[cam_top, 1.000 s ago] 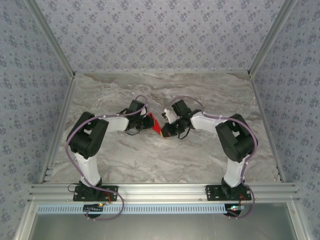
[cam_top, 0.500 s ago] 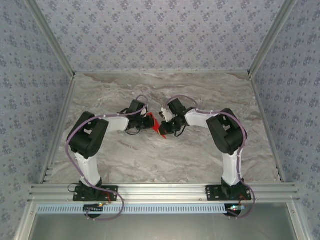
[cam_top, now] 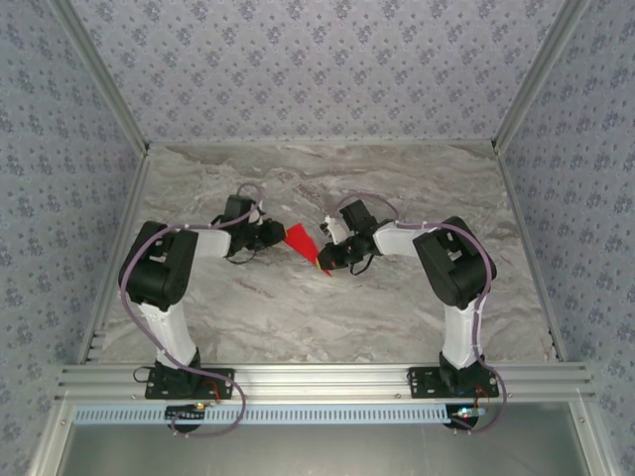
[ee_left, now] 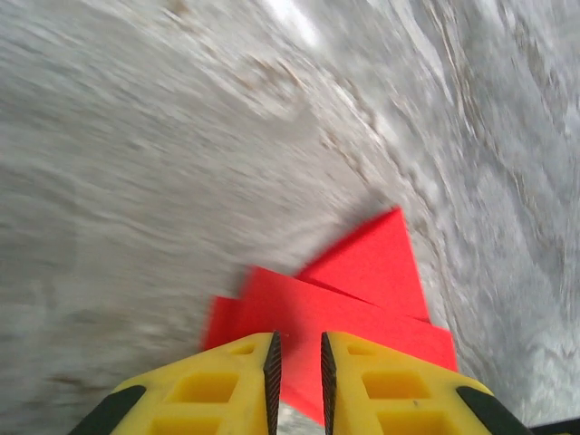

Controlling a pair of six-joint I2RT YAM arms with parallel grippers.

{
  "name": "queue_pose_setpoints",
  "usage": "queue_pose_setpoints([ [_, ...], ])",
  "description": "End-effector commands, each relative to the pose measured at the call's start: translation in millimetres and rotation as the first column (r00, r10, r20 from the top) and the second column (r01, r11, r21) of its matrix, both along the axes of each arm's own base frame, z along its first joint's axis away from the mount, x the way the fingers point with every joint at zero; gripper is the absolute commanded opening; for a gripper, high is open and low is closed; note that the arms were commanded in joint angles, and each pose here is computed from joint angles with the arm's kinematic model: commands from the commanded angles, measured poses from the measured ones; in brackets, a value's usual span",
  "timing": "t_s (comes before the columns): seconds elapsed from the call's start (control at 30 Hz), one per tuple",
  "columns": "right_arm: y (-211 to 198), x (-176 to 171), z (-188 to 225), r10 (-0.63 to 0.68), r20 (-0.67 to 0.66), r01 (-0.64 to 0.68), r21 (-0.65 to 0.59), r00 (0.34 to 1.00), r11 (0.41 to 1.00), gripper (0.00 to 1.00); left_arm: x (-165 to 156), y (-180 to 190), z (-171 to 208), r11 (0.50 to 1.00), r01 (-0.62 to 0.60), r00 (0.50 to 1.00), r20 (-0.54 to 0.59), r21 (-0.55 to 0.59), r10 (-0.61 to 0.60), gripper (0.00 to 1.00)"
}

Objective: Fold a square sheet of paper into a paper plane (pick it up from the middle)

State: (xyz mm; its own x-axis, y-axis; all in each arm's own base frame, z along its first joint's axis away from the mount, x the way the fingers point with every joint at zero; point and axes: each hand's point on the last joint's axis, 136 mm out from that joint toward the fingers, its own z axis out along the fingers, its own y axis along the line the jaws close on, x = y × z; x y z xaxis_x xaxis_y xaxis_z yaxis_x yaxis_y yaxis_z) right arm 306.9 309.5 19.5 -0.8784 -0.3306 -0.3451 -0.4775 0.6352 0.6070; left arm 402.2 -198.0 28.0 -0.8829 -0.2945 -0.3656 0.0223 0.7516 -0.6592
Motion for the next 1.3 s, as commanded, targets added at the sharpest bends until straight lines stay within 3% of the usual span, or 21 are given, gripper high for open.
queue_pose_setpoints([
  [0.0,-35,-39,-44,-0.042,-0.172,0.013,-0.168,0.984,0.986,0.0,1,50,-33,0.984,-0.141,0.987,-0.065,0.104,0.148,0.22],
  [0.17,-19,-38,-20,-0.024,-0.144,0.009,-0.101,0.989,0.995,0.0,9,57,-11,0.983,-0.156,0.987,-0.029,0.095,0.16,0.25],
  [0.33,-4,-27,30,-0.053,-0.019,0.052,-0.027,0.998,0.998,0.05,5,54,25,0.984,-0.16,0.987,0.0,0.076,0.16,0.36],
  [0.53,-41,1,69,-0.257,0.149,0.265,-0.039,0.955,0.963,0.44,-20,44,63,0.971,-0.155,0.988,0.034,0.18,0.152,0.55],
  [0.8,-120,20,74,-0.419,0.307,0.465,-0.094,0.855,0.88,0.82,-58,12,88,0.933,-0.126,0.992,0.043,0.337,0.119,0.92],
  [0.97,-149,27,61,-0.49,0.344,0.554,-0.117,0.801,0.824,1.0,-68,-15,86,0.914,-0.103,0.994,0.014,0.393,0.106,0.99],
  [1.07,-157,28,54,-0.517,0.346,0.581,-0.111,0.783,0.806,1.0,-73,-33,78,0.889,-0.074,0.995,-0.021,0.452,0.093,0.99],
  [1.27,-166,25,42,-0.557,0.318,0.609,-0.085,0.767,0.789,1.0,-75,-58,63,0.787,-0.038,0.993,-0.064,0.616,0.098,0.99],
])
